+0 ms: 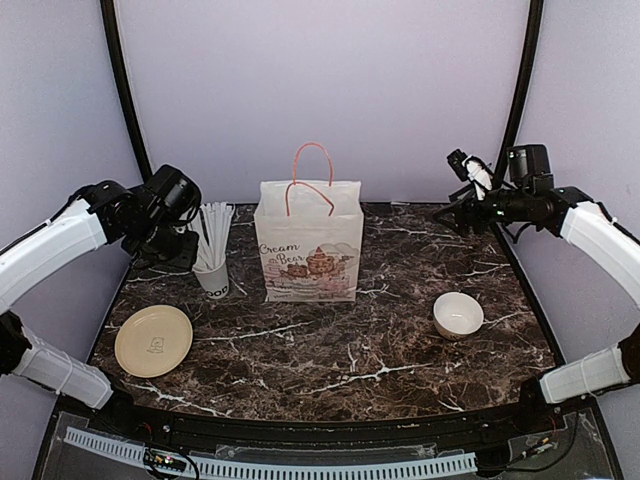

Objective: Pack the takeout coffee

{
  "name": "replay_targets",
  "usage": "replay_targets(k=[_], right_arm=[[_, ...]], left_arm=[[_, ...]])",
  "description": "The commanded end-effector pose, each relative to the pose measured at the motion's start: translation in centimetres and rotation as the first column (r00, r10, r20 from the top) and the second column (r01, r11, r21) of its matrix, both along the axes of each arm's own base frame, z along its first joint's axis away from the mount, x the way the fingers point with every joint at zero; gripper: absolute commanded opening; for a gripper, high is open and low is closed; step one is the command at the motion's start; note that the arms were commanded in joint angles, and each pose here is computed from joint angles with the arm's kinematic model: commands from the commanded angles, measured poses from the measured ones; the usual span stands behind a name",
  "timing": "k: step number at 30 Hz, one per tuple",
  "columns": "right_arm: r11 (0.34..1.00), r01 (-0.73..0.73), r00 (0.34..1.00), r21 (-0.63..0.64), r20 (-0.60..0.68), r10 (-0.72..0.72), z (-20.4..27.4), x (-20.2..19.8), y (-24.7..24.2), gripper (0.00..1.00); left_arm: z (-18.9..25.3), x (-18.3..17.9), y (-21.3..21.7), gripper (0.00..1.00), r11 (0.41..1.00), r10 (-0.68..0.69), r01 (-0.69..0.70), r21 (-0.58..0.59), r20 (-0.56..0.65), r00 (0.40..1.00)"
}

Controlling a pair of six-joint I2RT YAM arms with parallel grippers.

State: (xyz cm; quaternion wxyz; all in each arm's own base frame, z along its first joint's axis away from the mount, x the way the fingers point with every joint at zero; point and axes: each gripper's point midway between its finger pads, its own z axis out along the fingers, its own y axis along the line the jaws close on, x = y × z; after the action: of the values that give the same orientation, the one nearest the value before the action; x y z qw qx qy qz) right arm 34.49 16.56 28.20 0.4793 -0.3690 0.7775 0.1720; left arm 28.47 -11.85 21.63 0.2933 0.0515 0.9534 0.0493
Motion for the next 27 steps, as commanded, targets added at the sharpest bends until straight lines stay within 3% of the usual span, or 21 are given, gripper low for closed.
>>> replay_targets(k=[1, 15, 21, 27], right_arm=[[1.000, -0.003, 0.999, 0.024, 0.034, 0.002, 1.5, 0.8, 0.3, 0.75], [1.000, -0.003, 0.999, 0.024, 0.033, 0.002, 1.5, 0.5, 0.2, 0.75], [1.000, -0.002, 0.999, 0.024, 0.033, 0.002, 1.6, 0.7, 0.2, 0.75], [1.000, -0.003, 1.000, 0.022, 0.024, 0.002, 2.2, 1.0, 0.3, 0.75]], left_arm=[[-0.1, 0.3, 1.0, 0.41, 0.998, 0.019, -0.019, 0.053, -0.009, 1.000], [-1.3, 1.9, 0.4, 0.16, 0.997, -0.006, 0.009, 0.075, -0.029, 1.000], [-0.3, 1.4, 0.5, 0.00, 0.997, -0.017, 0.020, 0.075, -0.035, 0.999], [4.5, -0.1, 1.0, 0.00, 0.999, -0.025, 0.025, 0.021, 0.005, 1.000]])
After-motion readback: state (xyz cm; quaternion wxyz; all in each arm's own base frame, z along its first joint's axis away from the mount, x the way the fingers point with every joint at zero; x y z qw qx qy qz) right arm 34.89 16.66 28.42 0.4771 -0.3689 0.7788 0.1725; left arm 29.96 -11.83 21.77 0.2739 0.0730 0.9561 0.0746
